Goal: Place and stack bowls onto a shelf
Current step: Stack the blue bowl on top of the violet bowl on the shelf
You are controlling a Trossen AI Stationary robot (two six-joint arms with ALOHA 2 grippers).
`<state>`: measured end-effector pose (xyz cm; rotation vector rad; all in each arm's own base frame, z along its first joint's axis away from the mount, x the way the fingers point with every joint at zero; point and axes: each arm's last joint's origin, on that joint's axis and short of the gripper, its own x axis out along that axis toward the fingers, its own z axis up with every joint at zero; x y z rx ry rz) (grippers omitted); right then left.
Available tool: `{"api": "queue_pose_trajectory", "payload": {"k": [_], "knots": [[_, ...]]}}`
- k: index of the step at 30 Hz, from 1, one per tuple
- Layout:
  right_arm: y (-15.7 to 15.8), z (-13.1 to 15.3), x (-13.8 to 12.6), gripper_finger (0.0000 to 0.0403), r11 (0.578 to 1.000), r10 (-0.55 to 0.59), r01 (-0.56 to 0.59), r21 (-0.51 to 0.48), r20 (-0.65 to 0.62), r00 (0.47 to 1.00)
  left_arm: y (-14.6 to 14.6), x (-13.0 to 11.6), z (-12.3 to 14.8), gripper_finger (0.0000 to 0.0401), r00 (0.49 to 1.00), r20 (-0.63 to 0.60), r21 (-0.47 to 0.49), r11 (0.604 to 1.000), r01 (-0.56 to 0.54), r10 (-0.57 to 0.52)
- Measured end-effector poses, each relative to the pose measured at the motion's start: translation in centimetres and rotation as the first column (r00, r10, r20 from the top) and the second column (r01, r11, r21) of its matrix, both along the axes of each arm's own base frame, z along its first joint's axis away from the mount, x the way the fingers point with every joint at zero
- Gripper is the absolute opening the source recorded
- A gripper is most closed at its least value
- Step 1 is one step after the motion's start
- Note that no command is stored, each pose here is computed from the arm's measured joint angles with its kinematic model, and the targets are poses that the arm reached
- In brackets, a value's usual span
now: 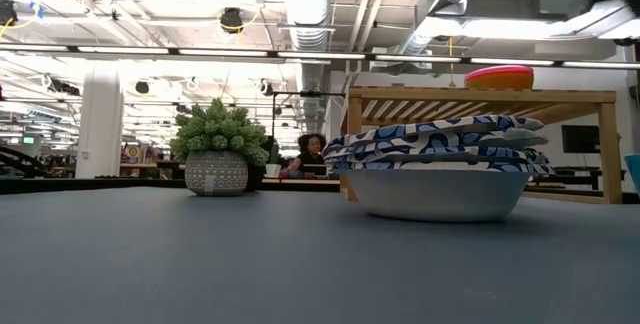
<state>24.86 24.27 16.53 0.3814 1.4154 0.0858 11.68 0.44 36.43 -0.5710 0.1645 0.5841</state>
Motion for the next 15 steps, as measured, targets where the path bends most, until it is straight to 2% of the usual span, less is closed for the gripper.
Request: {"api": "queue_pose_trajectory", "payload": {"k": [5,7,12,15], "knots": [[0.3,-1.5,0.1,0.0145,1.0,-0.028,0.028,0.004,-0.077,0.997,0.0,0.0,0.0,0.0197,1.0,0.001,0.0,1.0,0.0,0.0],[0.3,-1.5,0.1,0.012,1.0,-0.028,0.029,0.011,-0.078,0.997,0.0,0.0,0.0,0.0197,1.0,0.0,0.0,1.0,-0.001,0.001],[-0.2,0.4,-0.3,0.0024,1.0,-0.023,0.024,0.016,-0.044,0.999,0.0,0.0,0.0,0.0197,1.0,0.001,0.001,1.0,-0.004,0.004],[-0.7,1.6,-0.7,0.0022,0.999,-0.031,0.032,0.01,-0.038,0.999,0.0,0.0,0.0,0.0197,1.0,0.001,0.006,1.0,-0.014,0.014]]}}
